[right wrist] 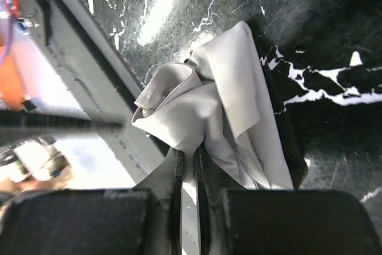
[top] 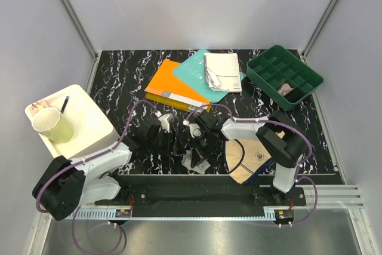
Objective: Roll the underwear
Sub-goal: Roll the underwear to the corner of the board.
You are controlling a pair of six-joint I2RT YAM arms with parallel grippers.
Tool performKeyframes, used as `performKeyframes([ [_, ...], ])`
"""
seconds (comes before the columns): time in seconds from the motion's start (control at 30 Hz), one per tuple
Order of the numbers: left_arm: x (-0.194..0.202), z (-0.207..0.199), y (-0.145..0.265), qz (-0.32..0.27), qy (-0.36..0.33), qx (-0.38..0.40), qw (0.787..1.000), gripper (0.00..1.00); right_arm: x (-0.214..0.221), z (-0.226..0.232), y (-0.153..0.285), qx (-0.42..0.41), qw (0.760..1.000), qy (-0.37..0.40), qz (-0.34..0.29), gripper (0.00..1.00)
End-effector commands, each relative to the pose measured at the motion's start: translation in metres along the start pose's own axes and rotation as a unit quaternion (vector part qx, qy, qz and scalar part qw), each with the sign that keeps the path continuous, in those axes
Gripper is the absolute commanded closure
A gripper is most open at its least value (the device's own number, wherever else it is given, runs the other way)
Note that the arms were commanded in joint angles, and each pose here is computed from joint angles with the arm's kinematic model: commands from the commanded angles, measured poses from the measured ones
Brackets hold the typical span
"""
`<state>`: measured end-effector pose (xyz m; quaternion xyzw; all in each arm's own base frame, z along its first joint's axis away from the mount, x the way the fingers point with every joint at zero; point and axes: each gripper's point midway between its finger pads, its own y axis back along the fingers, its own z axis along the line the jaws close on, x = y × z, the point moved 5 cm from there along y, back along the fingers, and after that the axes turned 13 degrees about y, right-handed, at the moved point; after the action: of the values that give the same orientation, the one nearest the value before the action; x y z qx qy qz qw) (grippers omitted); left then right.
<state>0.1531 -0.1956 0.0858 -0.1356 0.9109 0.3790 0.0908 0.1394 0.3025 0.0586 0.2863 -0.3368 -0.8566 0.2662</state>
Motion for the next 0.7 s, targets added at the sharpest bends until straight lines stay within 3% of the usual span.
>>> performKeyframes([
  [0.0, 0.001, -0.024, -0.004, -0.004, -0.056, 0.062, 0.997, 0.4, -0.005, 0.004, 0.002, -0.06, 0.998, -0.026, 0.017, 0.99],
  [0.53, 0.024, -0.013, -0.02, 0.038, -0.052, 0.061, 0.996, 0.5, -0.005, -0.022, -0.002, -0.085, 0.993, -0.08, 0.028, 0.99],
  [0.67, 0.029, -0.013, -0.023, 0.049, -0.05, 0.072, 0.995, 0.57, -0.006, -0.025, -0.001, -0.086, 0.992, -0.084, 0.027, 0.99],
])
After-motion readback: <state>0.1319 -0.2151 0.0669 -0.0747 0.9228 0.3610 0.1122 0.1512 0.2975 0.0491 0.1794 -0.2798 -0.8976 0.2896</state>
